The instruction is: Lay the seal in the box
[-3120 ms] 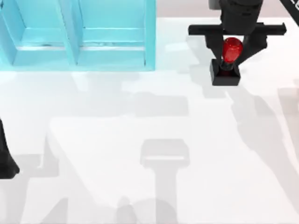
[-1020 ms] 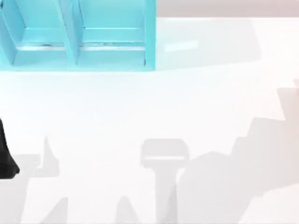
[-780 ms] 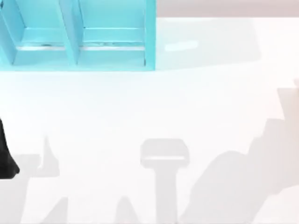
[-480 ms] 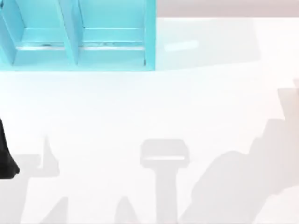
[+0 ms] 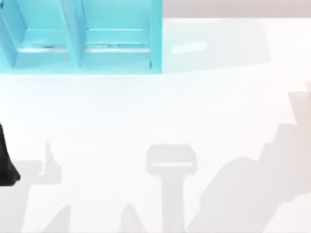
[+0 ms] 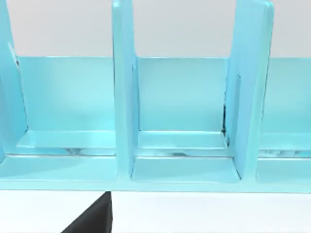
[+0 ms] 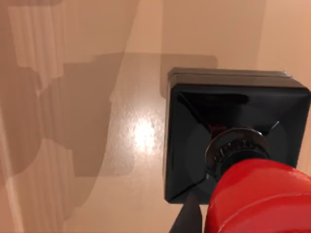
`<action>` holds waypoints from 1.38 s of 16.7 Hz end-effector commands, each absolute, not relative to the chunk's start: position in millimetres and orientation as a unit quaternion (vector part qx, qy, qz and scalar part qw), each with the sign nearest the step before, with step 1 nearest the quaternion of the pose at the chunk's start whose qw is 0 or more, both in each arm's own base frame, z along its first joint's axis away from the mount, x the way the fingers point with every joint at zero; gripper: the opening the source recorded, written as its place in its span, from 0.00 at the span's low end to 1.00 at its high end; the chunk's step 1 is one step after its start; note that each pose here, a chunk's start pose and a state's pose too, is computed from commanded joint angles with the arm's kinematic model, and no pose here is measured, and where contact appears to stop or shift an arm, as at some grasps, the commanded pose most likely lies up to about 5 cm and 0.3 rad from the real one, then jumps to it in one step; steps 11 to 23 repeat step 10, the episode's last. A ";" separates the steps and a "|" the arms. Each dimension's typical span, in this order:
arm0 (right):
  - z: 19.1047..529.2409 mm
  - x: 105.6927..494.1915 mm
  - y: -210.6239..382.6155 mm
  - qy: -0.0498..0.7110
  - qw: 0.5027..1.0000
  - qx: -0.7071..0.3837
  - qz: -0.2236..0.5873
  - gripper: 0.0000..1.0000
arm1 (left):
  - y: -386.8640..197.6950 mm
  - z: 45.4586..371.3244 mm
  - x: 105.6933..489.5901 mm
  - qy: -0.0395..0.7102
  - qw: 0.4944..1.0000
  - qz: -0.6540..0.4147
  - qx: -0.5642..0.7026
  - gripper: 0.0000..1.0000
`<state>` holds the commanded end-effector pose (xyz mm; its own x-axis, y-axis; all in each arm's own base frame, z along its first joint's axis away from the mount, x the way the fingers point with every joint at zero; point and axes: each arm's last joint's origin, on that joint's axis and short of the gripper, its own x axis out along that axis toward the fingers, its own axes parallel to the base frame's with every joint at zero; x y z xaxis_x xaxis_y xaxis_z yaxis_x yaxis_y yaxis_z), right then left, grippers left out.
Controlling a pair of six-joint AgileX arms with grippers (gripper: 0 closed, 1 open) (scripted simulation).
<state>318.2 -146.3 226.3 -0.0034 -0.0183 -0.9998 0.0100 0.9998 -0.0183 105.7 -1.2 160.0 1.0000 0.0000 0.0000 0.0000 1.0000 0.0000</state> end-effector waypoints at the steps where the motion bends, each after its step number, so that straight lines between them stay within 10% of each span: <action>1: 226.3 318.2 -146.3 0.708 0.706 -0.003 -0.010 0.75 | -1.2 160.0 105.7 0.000 1.000 0.000 0.000 1.00; 5: 226.3 318.2 -146.3 0.708 0.706 -0.003 -0.010 1.00 | -1.2 160.0 105.7 0.000 1.000 0.000 0.000 1.00; 23: 226.3 318.2 -146.3 0.708 0.706 -0.003 -0.010 1.00 | -1.2 160.0 105.7 0.000 1.000 0.000 0.000 1.00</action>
